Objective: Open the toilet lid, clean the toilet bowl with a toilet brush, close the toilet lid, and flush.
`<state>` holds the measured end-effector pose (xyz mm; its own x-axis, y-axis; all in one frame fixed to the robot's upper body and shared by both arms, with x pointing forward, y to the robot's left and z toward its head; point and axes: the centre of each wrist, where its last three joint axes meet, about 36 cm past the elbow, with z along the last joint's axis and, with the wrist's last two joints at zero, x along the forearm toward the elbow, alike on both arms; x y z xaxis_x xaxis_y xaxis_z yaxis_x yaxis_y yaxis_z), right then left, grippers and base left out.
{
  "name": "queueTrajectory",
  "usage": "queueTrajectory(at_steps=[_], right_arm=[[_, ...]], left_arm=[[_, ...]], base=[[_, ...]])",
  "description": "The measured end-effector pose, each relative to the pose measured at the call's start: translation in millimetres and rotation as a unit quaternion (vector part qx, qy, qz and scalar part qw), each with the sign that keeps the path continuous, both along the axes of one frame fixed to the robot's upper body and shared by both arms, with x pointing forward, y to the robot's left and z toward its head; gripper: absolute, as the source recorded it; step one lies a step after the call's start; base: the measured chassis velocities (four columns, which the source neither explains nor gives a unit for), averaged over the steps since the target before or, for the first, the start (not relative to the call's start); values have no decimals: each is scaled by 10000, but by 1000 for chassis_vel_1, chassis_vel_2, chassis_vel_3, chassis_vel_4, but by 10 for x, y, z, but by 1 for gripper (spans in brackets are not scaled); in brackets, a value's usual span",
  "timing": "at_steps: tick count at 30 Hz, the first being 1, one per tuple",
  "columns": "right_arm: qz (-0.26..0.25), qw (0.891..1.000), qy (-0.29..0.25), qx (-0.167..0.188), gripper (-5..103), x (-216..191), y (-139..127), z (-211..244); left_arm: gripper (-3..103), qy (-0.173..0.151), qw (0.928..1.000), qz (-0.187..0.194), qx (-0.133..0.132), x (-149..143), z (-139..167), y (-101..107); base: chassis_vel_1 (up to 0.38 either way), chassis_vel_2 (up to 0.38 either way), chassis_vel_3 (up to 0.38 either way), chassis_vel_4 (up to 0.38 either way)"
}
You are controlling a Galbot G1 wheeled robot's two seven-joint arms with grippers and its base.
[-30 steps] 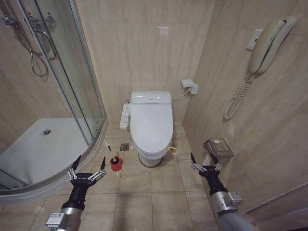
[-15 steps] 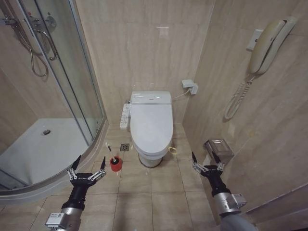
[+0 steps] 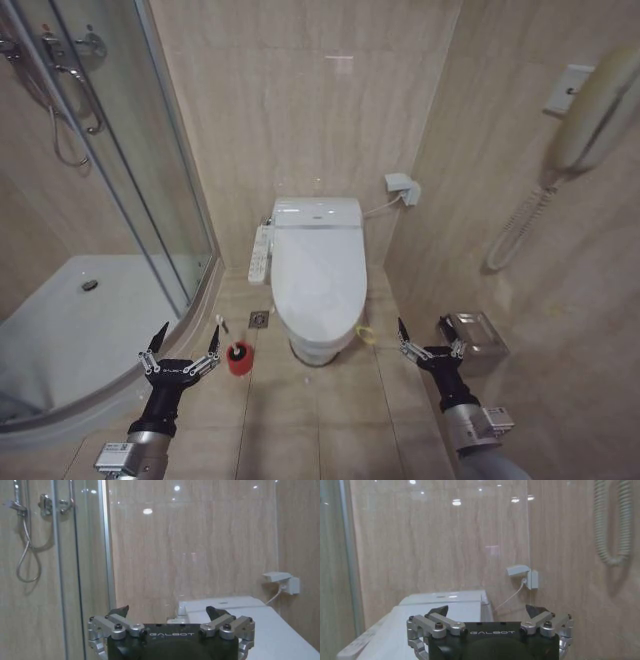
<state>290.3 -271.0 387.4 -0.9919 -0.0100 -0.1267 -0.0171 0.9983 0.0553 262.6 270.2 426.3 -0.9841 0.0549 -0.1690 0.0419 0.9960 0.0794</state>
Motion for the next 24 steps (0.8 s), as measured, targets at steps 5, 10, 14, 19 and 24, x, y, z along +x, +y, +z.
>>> queueTrajectory(at_steps=[5, 10, 14, 19, 24], right_arm=[[-139, 9998, 26, 136, 100, 45, -12, -13], [-174, 9997, 158, 108, 100, 70, -37, -140], [-159, 9992, 337, 108, 100, 67, -33, -277], [-114, 9972, 736, -38, 100, -5, -27, -727], [-92, 9952, 977, -11, 100, -84, 15, -992]], left_arm=[[100, -1, 10000, 0, 1, 0, 0, 0], [100, -1, 10000, 0, 0, 0, 0, 0], [100, 0, 10000, 0, 0, 0, 0, 0], [100, 1, 10000, 0, 0, 0, 0, 0], [100, 0, 10000, 0, 0, 0, 0, 0]], base=[[-183, 195, 213, -196], [-69, 57, 49, -51], [36, -45, -15, 54], [43, -39, -47, 25], [0, 0, 0, 0]])
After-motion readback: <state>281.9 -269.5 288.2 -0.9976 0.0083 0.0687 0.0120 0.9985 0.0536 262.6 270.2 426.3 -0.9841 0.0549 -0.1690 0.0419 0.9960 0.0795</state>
